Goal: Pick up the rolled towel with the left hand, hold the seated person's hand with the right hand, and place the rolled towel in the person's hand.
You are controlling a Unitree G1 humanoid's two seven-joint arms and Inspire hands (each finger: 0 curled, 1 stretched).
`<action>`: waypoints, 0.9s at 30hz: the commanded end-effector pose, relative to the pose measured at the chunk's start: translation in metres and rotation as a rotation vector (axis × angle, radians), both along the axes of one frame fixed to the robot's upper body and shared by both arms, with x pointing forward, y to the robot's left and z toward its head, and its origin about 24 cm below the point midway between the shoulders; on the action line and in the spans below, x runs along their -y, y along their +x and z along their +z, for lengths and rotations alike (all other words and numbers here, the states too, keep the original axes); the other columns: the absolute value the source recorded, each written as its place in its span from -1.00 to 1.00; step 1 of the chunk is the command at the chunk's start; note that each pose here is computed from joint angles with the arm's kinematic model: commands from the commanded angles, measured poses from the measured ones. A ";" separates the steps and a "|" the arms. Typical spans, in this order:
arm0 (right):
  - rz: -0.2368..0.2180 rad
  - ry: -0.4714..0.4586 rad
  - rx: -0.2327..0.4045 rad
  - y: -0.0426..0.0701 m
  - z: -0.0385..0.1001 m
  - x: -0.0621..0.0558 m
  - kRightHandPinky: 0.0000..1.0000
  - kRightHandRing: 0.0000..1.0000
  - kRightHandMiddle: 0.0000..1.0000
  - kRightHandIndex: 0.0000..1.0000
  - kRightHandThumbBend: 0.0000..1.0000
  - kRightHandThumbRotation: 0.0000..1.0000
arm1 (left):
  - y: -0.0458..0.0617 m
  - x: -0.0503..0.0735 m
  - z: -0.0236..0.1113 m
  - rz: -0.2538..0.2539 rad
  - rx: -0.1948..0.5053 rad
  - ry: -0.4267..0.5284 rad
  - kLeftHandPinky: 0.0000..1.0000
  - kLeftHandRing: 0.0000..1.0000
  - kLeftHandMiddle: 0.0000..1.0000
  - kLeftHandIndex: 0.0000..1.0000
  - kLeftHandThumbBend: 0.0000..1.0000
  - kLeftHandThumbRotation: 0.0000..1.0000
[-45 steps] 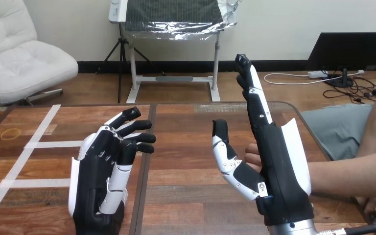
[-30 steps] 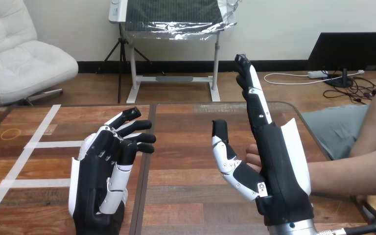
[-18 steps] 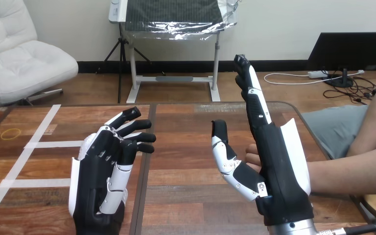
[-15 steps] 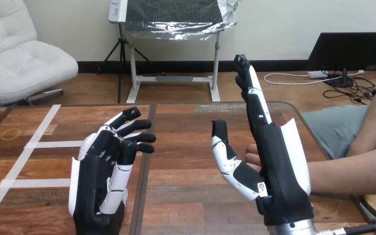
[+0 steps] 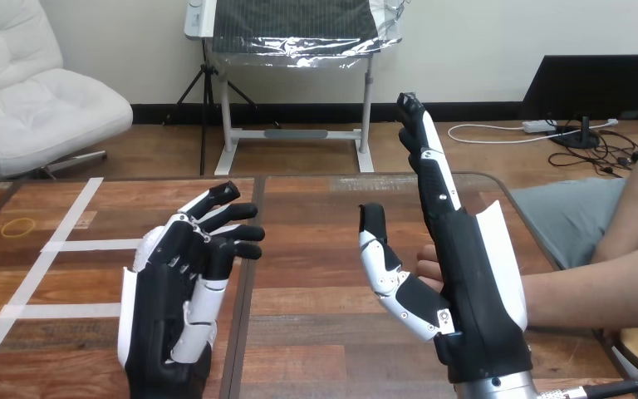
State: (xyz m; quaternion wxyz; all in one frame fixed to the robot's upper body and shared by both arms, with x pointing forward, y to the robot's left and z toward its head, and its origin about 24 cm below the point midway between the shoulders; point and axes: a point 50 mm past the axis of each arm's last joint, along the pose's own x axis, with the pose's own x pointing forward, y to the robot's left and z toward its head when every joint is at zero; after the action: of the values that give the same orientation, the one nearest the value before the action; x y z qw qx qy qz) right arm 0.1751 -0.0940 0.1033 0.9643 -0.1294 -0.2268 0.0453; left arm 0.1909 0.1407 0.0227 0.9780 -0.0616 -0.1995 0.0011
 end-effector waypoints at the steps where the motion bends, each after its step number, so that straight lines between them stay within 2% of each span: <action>1: -0.013 0.051 0.077 0.008 0.015 -0.002 1.00 1.00 1.00 1.00 -1.00 -1.00 | 0.011 0.005 0.016 0.021 0.081 0.036 0.12 0.26 0.38 0.47 0.26 0.41; 10: -0.024 0.050 0.086 0.008 0.016 0.000 1.00 1.00 1.00 1.00 -1.00 -1.00 | 0.010 0.003 0.019 0.126 0.063 0.174 0.23 0.39 0.49 0.54 0.38 0.41; 17: -0.041 0.046 0.086 0.007 0.017 0.001 1.00 1.00 1.00 1.00 -1.00 -1.00 | 0.011 0.001 0.026 0.285 0.060 0.349 0.33 0.51 0.59 0.61 0.50 0.40; 27: -0.053 0.039 0.079 0.006 0.016 0.002 1.00 1.00 1.00 1.00 -1.00 -1.00 | 0.014 0.000 0.031 0.465 0.091 0.577 0.61 0.74 0.78 0.80 0.63 0.53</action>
State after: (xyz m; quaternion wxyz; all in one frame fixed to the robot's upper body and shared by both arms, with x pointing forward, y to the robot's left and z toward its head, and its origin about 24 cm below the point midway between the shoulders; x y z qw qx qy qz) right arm 0.1757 -0.0961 0.1029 0.9641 -0.1353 -0.2254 0.0372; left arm 0.1944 0.1423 0.0262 0.9527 0.2179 -0.1794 0.1131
